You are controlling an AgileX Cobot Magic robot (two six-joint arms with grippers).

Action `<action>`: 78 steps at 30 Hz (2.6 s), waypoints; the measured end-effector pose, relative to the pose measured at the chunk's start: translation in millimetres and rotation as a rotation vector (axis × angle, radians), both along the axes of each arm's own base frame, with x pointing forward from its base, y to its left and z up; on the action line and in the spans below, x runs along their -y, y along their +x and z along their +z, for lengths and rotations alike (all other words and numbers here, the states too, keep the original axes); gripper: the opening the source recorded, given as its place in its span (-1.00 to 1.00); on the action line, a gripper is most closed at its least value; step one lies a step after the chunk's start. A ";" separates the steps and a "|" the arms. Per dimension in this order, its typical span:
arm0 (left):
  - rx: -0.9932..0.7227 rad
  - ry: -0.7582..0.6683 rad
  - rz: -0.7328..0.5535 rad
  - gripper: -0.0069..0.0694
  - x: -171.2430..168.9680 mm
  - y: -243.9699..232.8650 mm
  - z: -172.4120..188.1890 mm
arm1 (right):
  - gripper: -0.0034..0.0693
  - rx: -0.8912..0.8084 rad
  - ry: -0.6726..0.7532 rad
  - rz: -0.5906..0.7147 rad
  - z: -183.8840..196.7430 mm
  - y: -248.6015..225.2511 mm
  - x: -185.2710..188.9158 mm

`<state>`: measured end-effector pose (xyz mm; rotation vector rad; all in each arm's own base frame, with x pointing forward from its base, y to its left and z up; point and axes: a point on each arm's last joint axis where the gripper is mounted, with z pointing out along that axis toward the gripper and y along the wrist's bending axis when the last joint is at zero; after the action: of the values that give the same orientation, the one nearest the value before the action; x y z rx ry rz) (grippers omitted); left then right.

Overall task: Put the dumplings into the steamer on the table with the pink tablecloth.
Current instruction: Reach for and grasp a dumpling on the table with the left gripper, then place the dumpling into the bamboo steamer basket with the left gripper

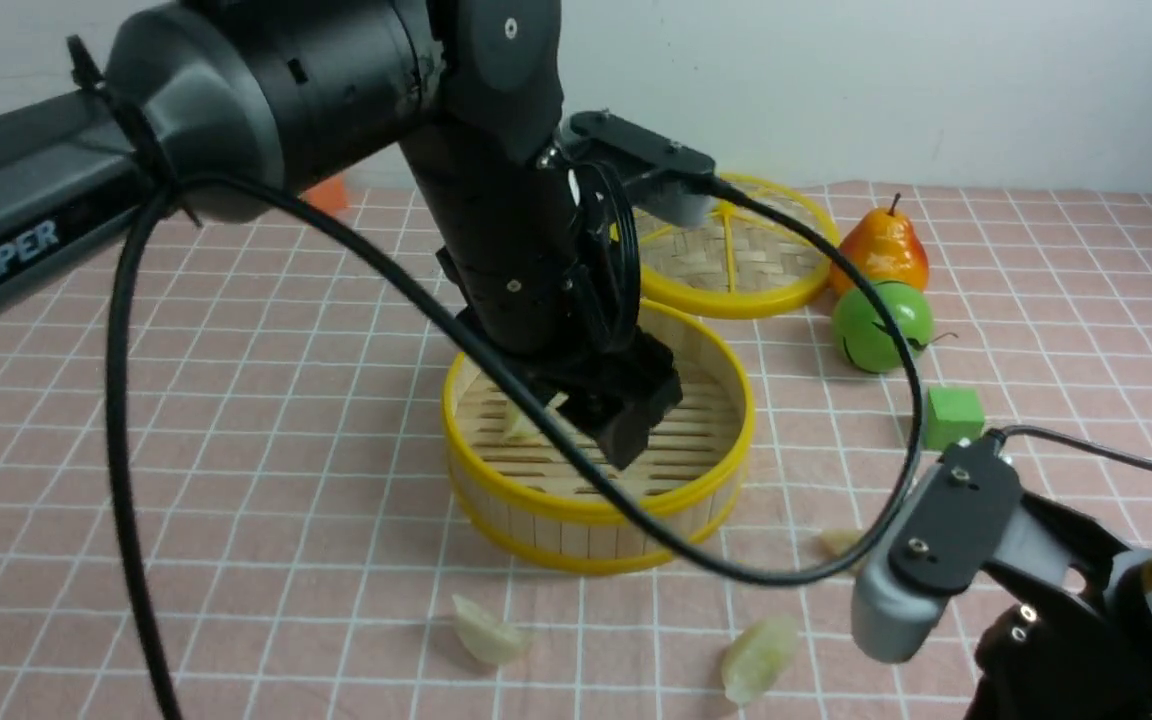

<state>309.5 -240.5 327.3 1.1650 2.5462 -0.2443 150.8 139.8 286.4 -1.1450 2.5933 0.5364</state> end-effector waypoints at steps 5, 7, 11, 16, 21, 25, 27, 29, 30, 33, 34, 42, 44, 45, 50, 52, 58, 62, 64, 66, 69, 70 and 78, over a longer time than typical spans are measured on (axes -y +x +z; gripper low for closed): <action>-0.078 0.121 -0.217 0.58 -25.5 -39.4 -41.9 | -0.73 0.091 0.065 0.005 23.9 -19.5 13.4; -0.073 0.133 -0.240 0.58 -28.2 -42.2 -49.0 | -0.73 0.106 0.076 0.005 27.2 -22.3 15.4; -0.025 0.187 -0.313 0.58 -36.4 -45.7 -89.7 | -0.72 0.174 0.123 0.003 40.4 -34.1 23.8; 0.013 0.197 -0.326 0.58 -32.3 -37.0 -122.8 | -0.70 0.190 0.134 0.003 43.4 -37.3 26.0; 0.049 0.213 -0.330 0.55 -25.9 -24.2 -148.8 | -0.68 0.186 0.136 0.003 43.5 -37.6 25.9; 0.081 0.228 -0.315 0.47 -23.6 -16.6 -161.6 | -0.67 0.176 0.150 0.002 44.0 -38.4 24.8; 0.083 0.228 -0.295 0.40 -23.6 -15.5 -163.1 | -0.67 0.171 0.158 0.001 44.2 -38.7 24.3; 0.084 0.226 -0.263 0.28 -23.7 -14.5 -163.5 | -0.66 0.165 0.166 0.001 44.5 -39.2 23.7; 0.082 0.223 -0.245 0.20 -23.8 -14.3 -163.5 | -0.66 0.163 0.169 0.000 44.6 -39.3 23.5; 0.073 0.217 -0.183 -0.11 -24.5 -13.6 -163.9 | -0.65 0.160 0.173 0.000 44.8 -39.6 23.2; 0.074 0.217 -0.173 -0.15 -24.6 -13.3 -163.6 | -0.65 0.160 0.173 0.000 44.8 -39.6 23.2; 0.055 0.216 -0.082 -0.26 -26.1 -13.9 -155.6 | -0.65 0.160 0.173 0.000 44.8 -39.6 23.2; 0.038 0.211 -0.060 -0.26 -25.5 -13.9 -147.2 | -0.65 0.160 0.173 0.000 44.8 -39.6 23.2; 0.038 0.207 -0.054 -0.26 -25.1 -13.6 -145.6 | -0.65 0.160 0.173 0.000 44.8 -39.6 23.2; 0.081 -0.002 0.116 -0.26 -1.3 6.8 -72.4 | -0.64 0.171 0.180 -0.006 45.4 -38.5 22.7; 0.095 -0.052 0.163 -0.26 6.0 15.3 -51.4 | -0.63 0.184 0.189 -0.012 46.2 -37.3 22.2; 0.089 -0.098 0.304 -0.26 32.4 54.1 -54.8 | -0.62 0.188 0.192 -0.015 46.4 -36.9 22.1; 0.090 -0.039 0.374 -0.26 43.4 77.9 -87.0 | -0.60 0.154 0.192 -0.047 45.8 -37.9 22.5; 0.091 -0.005 0.413 -0.26 46.2 88.3 -103.4 | -0.59 0.133 0.194 -0.076 45.3 -38.2 22.7; 0.088 -0.003 0.439 -0.26 47.2 94.3 -110.5 | -0.58 0.123 0.191 -0.096 44.7 -38.0 23.2; 0.077 -0.010 0.469 -0.25 44.4 101.1 -115.3 | -0.56 0.118 0.177 -0.128 43.1 -36.9 24.7; 0.072 -0.014 0.482 -0.19 41.7 103.5 -115.4 | -0.56 0.121 0.169 -0.152 40.8 -35.5 25.5; 0.059 0.013 0.463 0.32 24.9 94.5 -80.1 | -0.41 0.155 0.103 -0.333 25.4 -17.1 28.8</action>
<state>404.0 -265.5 247.2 0.5475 2.6753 -0.0774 133.7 111.0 311.9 -0.6728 2.5147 0.4776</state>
